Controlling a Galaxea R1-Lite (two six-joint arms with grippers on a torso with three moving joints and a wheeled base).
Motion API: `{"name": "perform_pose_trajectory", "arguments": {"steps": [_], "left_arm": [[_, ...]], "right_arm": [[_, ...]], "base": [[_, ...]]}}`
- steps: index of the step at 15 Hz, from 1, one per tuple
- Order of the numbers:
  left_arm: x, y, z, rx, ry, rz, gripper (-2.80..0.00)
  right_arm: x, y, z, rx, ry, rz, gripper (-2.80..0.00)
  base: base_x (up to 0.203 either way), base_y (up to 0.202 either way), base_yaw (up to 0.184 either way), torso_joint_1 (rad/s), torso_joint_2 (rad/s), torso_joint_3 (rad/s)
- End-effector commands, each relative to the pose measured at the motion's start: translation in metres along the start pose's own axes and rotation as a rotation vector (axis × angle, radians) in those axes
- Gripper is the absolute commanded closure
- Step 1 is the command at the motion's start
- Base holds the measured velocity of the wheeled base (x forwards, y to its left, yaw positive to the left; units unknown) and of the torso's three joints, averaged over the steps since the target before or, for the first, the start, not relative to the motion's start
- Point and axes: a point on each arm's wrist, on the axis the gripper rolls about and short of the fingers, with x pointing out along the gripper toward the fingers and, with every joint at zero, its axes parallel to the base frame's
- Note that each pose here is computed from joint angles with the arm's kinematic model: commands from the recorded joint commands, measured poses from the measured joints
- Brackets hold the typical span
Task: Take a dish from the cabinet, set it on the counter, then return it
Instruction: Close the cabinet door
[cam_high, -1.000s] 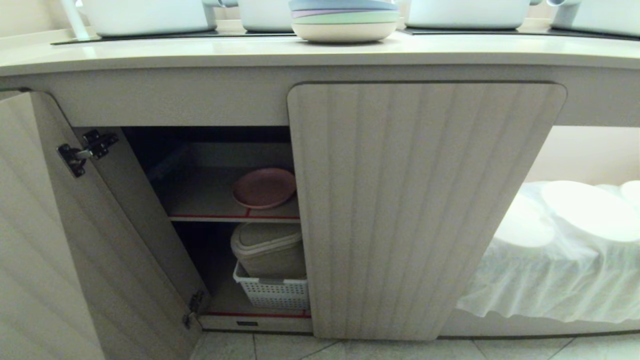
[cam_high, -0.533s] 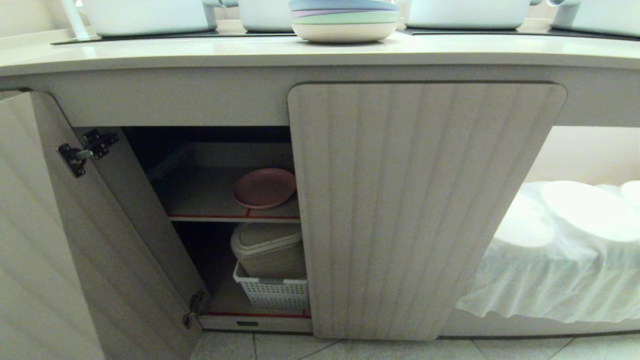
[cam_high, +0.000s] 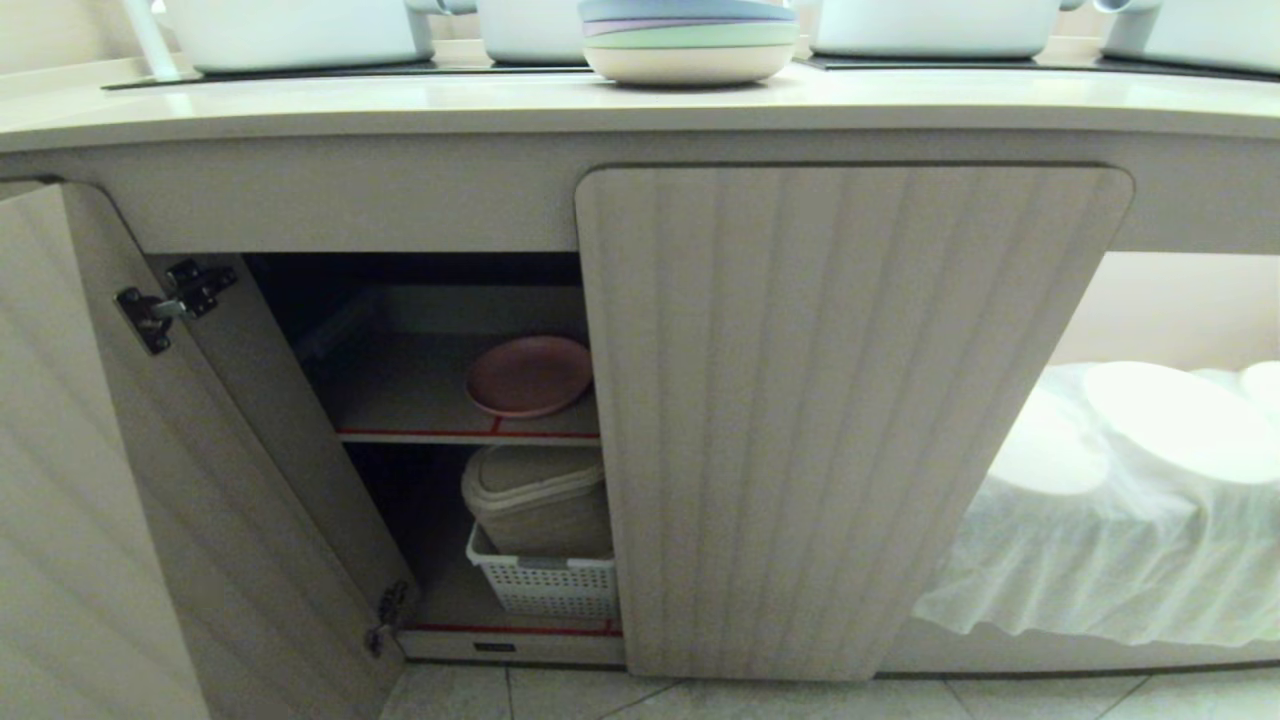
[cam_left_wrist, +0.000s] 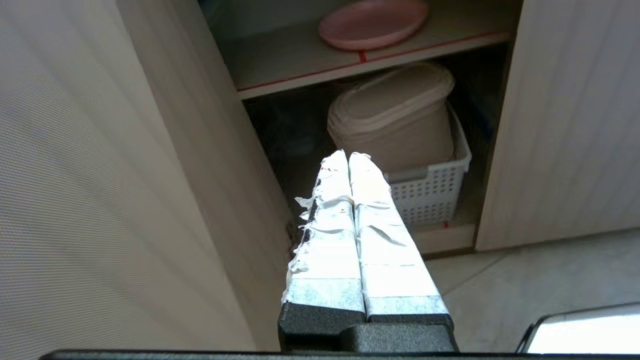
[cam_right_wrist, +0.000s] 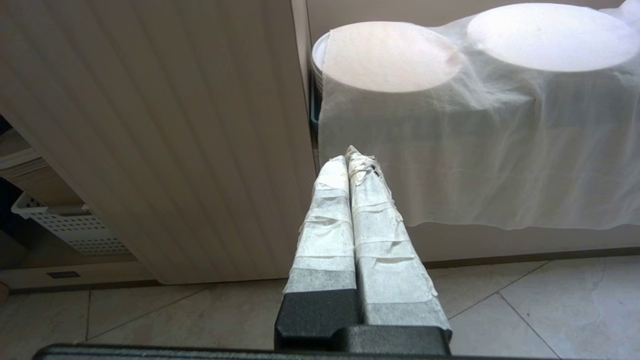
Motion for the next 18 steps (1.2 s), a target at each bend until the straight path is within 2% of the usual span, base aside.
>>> {"name": "perform_pose_trajectory", "arguments": {"steps": [1, 4, 6, 18], "left_arm": [[-0.0001, 0.0000, -0.0002, 0.000, 0.002, 0.001, 0.00], [-0.0001, 0.0000, -0.0004, -0.020, 0.003, 0.003, 0.00], [-0.0001, 0.0004, -0.0010, -0.092, 0.011, 0.024, 0.00], [-0.0001, 0.0004, -0.0010, -0.100, 0.011, 0.024, 0.00]], "right_arm": [[-0.0001, 0.0000, 0.0004, 0.000, -0.002, 0.000, 0.00], [0.0000, 0.0000, 0.0001, 0.000, -0.001, 0.000, 0.00], [0.0000, 0.0000, 0.0001, 0.000, -0.001, 0.000, 0.00], [-0.0001, 0.0000, 0.0003, 0.000, -0.002, 0.000, 0.00]], "base": [[0.000, 0.000, 0.000, 0.000, 0.00, 0.000], [0.000, 0.000, 0.000, 0.000, 0.00, 0.000], [0.000, 0.000, 0.000, 0.000, 0.00, 0.000], [0.000, 0.000, 0.000, 0.000, 0.00, 0.000]]}}
